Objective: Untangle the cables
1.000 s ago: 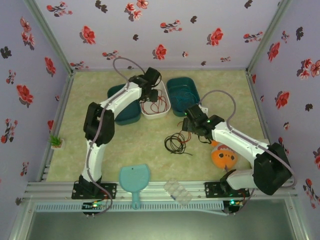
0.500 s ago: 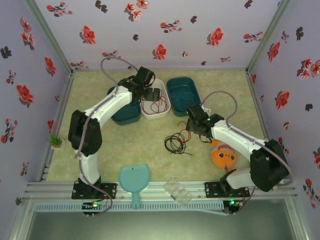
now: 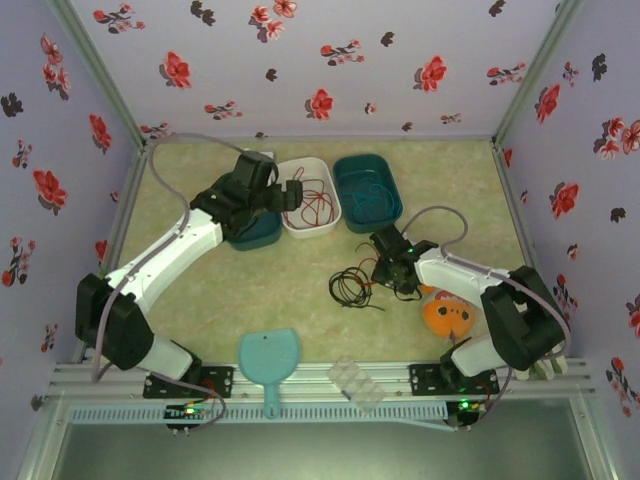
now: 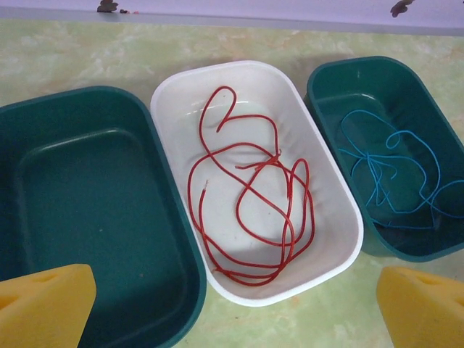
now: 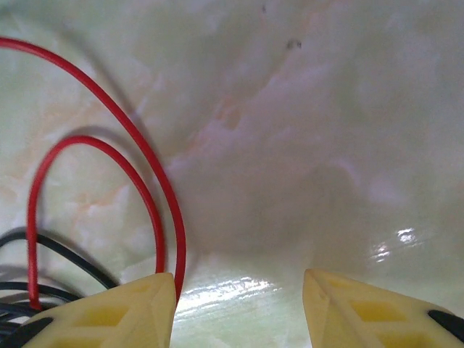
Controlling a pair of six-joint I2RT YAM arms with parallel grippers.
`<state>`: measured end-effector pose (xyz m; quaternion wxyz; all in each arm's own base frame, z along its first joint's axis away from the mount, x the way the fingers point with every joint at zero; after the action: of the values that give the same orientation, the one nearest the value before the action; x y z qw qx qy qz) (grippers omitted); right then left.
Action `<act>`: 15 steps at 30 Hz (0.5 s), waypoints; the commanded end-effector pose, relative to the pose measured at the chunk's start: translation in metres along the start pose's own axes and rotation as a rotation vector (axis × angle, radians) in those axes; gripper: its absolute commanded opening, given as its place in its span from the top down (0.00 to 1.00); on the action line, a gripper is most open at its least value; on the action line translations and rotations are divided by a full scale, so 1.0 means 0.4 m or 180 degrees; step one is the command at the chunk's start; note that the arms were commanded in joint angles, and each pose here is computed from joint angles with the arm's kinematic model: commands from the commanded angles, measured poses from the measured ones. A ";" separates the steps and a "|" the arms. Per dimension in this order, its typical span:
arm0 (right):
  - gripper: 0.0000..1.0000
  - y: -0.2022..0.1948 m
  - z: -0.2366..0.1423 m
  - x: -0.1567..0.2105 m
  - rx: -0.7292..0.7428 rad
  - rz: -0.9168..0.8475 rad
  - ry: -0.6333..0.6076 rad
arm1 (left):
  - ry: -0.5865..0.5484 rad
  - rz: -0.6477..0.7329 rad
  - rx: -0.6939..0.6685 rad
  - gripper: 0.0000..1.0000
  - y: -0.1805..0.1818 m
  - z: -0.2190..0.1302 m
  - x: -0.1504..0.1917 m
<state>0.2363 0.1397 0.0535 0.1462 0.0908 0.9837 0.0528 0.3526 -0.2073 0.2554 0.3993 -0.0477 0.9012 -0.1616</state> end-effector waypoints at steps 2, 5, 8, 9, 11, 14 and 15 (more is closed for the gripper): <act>0.51 0.018 0.001 -0.005 -0.0206 0.0203 -0.0040 | -0.0211 -0.0118 0.0060 0.00 -0.002 -0.025 -0.018; 0.52 0.028 0.009 -0.003 -0.0270 0.0205 -0.0024 | -0.0195 -0.0114 0.0050 0.00 0.000 -0.022 -0.014; 0.53 0.036 0.011 -0.005 -0.0335 0.0236 -0.0028 | -0.0182 -0.0120 0.0057 0.00 -0.002 -0.019 -0.012; 0.53 0.040 0.008 -0.009 -0.0362 0.0239 -0.0049 | -0.0181 -0.0122 0.0056 0.00 -0.002 -0.018 -0.012; 0.52 0.045 0.004 -0.012 -0.0396 0.0235 -0.0073 | -0.0167 -0.0114 0.0045 0.00 0.000 -0.014 -0.009; 0.54 0.044 0.002 -0.013 -0.0384 0.0238 -0.0070 | -0.0152 -0.0112 0.0036 0.00 0.001 -0.010 -0.005; 0.55 0.043 0.004 -0.012 -0.0380 0.0240 -0.0064 | -0.0153 -0.0113 0.0036 0.00 0.001 -0.009 -0.004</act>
<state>0.2440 0.1558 0.0543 0.1580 0.1049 0.9759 0.1076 0.3511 -0.2063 0.2544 0.4050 -0.0556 0.8966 -0.1702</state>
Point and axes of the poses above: each hand's point on the last joint's axis, 136 mm out from that joint toward the fingers, its own z axis out along the fingers, its own y axis along the line the jaws close on, x = y × z, the point moved 3 cm from there along -z, back along the fingers, and after that the axes turned 11 degrees about -z, right-handed, at the moved point
